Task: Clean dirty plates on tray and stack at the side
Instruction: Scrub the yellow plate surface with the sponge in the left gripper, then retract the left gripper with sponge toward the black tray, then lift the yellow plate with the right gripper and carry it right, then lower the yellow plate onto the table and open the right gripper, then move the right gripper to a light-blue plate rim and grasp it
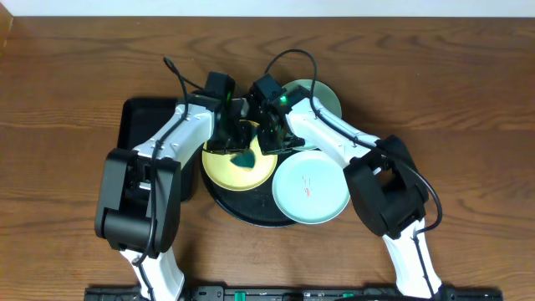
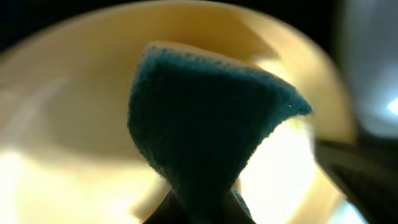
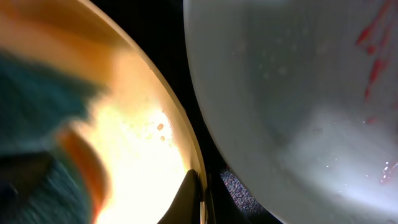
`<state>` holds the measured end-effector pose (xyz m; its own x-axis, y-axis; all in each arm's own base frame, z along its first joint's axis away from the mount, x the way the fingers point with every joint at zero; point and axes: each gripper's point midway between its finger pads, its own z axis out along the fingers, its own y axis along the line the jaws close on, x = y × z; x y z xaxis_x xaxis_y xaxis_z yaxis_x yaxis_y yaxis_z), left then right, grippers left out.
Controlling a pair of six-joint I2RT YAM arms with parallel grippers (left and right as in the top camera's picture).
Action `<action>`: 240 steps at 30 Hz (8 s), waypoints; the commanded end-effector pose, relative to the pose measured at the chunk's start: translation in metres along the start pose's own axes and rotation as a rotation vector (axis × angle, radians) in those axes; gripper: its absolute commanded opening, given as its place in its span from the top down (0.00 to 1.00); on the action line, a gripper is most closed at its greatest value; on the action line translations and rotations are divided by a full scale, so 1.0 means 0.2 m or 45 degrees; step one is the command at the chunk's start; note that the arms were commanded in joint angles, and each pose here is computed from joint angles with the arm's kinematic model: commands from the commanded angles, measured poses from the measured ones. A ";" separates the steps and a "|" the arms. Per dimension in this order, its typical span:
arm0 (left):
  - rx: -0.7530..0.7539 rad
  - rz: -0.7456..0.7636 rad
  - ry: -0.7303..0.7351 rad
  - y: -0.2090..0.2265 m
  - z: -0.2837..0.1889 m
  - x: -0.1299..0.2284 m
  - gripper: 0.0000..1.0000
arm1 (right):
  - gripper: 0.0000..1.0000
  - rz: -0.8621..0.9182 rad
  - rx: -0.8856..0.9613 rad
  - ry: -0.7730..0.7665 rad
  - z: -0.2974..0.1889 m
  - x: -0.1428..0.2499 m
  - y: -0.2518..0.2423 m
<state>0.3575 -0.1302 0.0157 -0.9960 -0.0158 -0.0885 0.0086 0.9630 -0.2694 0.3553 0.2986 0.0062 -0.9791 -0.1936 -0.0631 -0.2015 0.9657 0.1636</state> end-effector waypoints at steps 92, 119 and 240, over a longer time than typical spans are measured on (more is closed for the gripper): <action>-0.532 -0.669 -0.213 0.86 -0.94 -0.08 0.93 | 0.99 -0.453 0.856 -0.899 -1.09 -0.17 0.04; -0.532 -0.669 -0.212 0.86 -0.94 -0.08 0.92 | 0.99 -0.546 1.007 -1.104 -1.22 -0.05 0.29; -0.526 -0.668 -0.215 0.85 -0.94 -0.09 0.93 | 0.99 0.085 0.017 0.342 -0.28 0.52 -0.77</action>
<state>0.3582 0.0819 0.1468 -0.8270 -0.5292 -0.1899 -0.5480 0.8342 0.0616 0.2861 0.1138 0.0323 -0.9664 -0.1629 0.1989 -0.1415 0.9829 0.1175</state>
